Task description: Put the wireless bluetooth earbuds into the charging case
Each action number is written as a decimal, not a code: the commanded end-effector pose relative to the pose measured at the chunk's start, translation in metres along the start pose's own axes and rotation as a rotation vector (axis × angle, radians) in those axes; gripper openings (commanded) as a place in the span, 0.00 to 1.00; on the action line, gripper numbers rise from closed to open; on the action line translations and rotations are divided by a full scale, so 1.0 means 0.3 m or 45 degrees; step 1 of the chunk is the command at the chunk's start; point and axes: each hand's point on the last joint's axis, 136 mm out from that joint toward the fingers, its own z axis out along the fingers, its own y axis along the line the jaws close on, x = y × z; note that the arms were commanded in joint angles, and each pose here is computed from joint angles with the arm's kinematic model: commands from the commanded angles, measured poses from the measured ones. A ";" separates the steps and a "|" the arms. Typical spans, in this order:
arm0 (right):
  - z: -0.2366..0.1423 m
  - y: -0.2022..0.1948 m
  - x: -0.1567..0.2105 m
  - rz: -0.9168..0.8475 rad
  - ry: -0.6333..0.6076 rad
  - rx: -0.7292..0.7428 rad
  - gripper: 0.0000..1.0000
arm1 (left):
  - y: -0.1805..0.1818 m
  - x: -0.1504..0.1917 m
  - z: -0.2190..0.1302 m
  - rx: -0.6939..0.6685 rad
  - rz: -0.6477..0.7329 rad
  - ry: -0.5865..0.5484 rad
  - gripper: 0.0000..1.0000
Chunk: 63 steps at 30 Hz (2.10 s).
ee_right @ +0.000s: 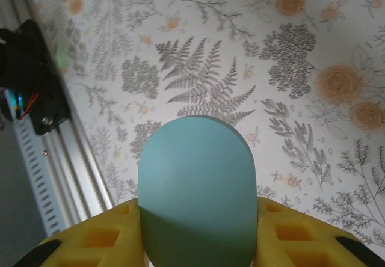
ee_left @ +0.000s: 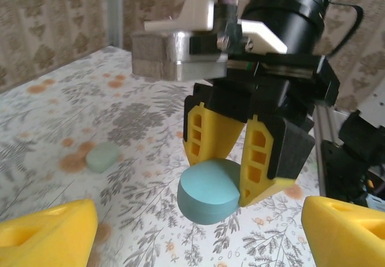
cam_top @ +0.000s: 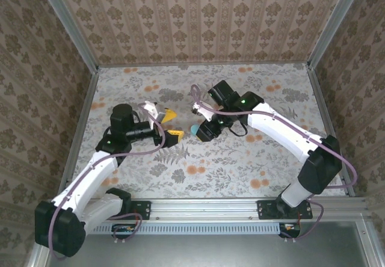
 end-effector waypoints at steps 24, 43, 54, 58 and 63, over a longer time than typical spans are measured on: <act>-0.149 0.196 -0.014 -0.350 -0.200 -0.222 0.26 | -0.189 -0.021 0.108 0.492 0.153 0.014 0.70; -0.145 0.205 -0.017 -0.367 -0.209 -0.237 0.26 | -0.211 0.004 0.116 0.536 0.145 0.046 0.66; -0.148 0.213 -0.022 -0.367 -0.219 -0.254 0.26 | -0.214 0.001 0.116 0.542 0.150 0.044 0.47; -0.147 0.215 -0.020 -0.365 -0.219 -0.263 0.26 | -0.213 -0.003 0.115 0.541 0.153 0.041 0.39; -0.145 0.210 -0.022 -0.362 -0.222 -0.253 0.33 | -0.214 0.000 0.115 0.542 0.148 0.043 0.34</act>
